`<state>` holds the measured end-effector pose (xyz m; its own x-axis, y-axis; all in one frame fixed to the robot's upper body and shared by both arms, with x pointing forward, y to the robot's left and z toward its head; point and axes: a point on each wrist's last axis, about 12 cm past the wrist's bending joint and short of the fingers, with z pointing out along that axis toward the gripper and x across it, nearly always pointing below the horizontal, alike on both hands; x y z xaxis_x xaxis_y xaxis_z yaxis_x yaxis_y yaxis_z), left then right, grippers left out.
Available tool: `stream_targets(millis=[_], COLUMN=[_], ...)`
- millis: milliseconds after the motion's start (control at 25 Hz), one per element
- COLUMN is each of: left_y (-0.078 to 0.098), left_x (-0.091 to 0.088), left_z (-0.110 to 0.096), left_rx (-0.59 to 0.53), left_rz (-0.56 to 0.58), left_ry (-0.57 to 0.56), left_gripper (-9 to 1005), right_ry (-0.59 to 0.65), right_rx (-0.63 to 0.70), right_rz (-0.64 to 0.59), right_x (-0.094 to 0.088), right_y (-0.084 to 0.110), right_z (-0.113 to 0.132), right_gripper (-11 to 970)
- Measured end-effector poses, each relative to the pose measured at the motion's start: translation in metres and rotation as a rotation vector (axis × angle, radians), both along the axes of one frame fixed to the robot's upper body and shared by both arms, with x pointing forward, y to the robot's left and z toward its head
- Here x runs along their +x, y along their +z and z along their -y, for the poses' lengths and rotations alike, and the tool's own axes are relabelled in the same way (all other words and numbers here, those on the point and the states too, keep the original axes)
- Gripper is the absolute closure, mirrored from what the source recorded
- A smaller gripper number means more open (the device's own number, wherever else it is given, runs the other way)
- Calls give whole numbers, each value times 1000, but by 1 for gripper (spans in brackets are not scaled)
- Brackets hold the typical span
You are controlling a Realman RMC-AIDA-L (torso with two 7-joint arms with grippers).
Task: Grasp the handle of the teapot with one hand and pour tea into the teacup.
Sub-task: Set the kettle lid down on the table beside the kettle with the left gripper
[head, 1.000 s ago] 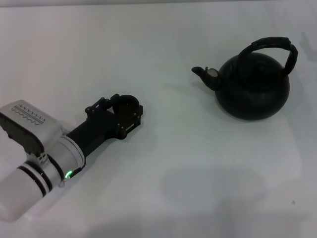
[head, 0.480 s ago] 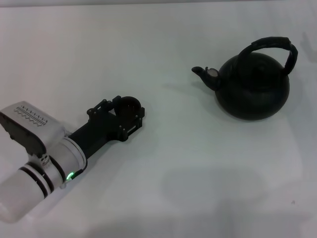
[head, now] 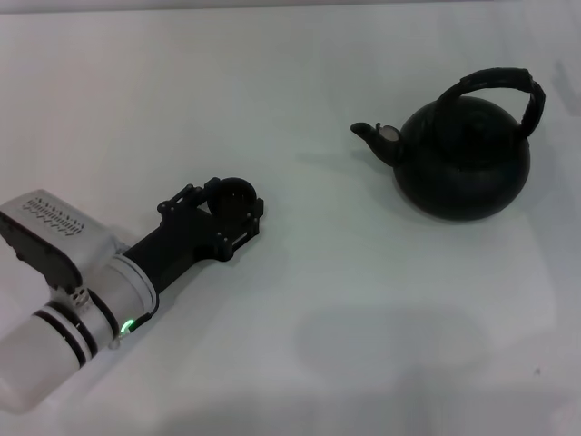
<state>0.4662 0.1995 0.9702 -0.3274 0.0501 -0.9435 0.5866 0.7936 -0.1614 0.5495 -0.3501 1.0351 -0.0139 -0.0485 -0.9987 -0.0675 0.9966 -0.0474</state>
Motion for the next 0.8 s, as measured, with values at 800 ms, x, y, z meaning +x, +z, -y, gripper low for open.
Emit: stream_targets(millis=[800], left_y=[2], left_x=[-5], left_z=[-6], left_rx=[-26], left_rz=[28], left_ry=[10], left_gripper=[186], right_ry=[6], right_rx=[3], right_rz=[16], right_x=[-2], right_y=[1], right_z=[0], right_gripper=[145])
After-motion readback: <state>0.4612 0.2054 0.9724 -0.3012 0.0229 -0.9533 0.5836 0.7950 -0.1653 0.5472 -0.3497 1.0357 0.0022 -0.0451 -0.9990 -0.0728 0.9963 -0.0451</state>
